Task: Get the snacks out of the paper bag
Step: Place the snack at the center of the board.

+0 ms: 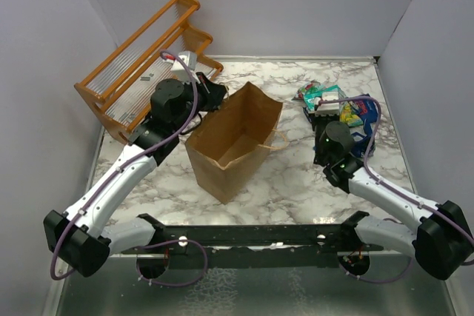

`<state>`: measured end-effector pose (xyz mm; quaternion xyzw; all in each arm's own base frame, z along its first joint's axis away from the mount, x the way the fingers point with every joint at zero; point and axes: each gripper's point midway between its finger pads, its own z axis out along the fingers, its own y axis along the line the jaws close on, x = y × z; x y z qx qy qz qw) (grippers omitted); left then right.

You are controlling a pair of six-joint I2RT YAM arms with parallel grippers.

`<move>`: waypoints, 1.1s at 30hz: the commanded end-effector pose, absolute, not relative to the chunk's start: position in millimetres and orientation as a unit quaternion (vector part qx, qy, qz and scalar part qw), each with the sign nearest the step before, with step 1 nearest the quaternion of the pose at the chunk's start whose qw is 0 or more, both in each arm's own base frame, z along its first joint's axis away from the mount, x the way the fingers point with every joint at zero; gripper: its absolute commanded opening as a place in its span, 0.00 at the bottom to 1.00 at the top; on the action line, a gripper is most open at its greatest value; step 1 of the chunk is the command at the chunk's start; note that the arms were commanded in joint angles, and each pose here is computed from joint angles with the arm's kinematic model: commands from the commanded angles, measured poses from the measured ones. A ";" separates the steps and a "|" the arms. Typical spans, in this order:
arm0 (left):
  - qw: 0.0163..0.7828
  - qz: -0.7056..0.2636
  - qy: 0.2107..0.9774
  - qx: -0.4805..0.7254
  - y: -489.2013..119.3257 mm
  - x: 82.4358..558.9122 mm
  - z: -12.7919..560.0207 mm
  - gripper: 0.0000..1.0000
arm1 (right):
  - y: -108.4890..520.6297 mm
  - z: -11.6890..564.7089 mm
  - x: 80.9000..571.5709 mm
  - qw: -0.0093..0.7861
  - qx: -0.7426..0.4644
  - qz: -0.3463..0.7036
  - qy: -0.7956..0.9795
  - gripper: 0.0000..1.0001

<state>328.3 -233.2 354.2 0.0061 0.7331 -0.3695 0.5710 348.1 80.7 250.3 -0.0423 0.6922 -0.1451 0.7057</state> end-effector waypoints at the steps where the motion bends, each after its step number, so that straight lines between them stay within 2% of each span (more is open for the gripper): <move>1: 0.614 -0.309 0.726 -0.014 -199.1 325.0 367.1 0.00 | 69.5 246.9 350.8 0.696 -0.020 -0.169 0.697 0.02; 5: 0.617 -0.271 0.739 -0.021 -185.1 324.8 358.1 0.01 | 63.8 240.0 355.5 0.681 -0.021 -0.202 0.704 0.02; 13: 0.616 -0.272 0.739 0.011 -182.7 309.6 378.4 0.31 | 41.0 206.1 365.9 0.631 -0.003 -0.268 0.728 0.02; 24: 0.648 -0.293 0.703 0.016 -167.0 278.5 421.2 0.60 | 23.8 181.5 368.7 0.601 0.010 -0.316 0.734 0.02; 25: 0.652 -0.301 0.696 0.020 -165.7 271.7 429.0 0.69 | 33.7 162.1 374.0 0.594 0.003 -0.288 0.751 0.10; 27: 0.654 -0.302 0.694 0.021 -164.8 270.2 431.3 0.73 | 45.0 152.5 376.5 0.588 -0.012 -0.254 0.768 0.23; 29: 0.654 -0.298 0.694 0.021 -163.7 270.0 431.2 0.75 | 53.2 153.6 377.6 0.591 -0.026 -0.230 0.773 0.42; 32: 0.657 -0.293 0.695 0.016 -160.8 270.5 431.7 0.76 | 59.2 178.1 378.0 0.619 -0.008 -0.195 0.761 0.77; 33: 0.659 -0.291 0.694 0.015 -160.0 270.8 432.2 0.76 | 62.5 189.8 378.0 0.630 0.007 -0.173 0.757 0.94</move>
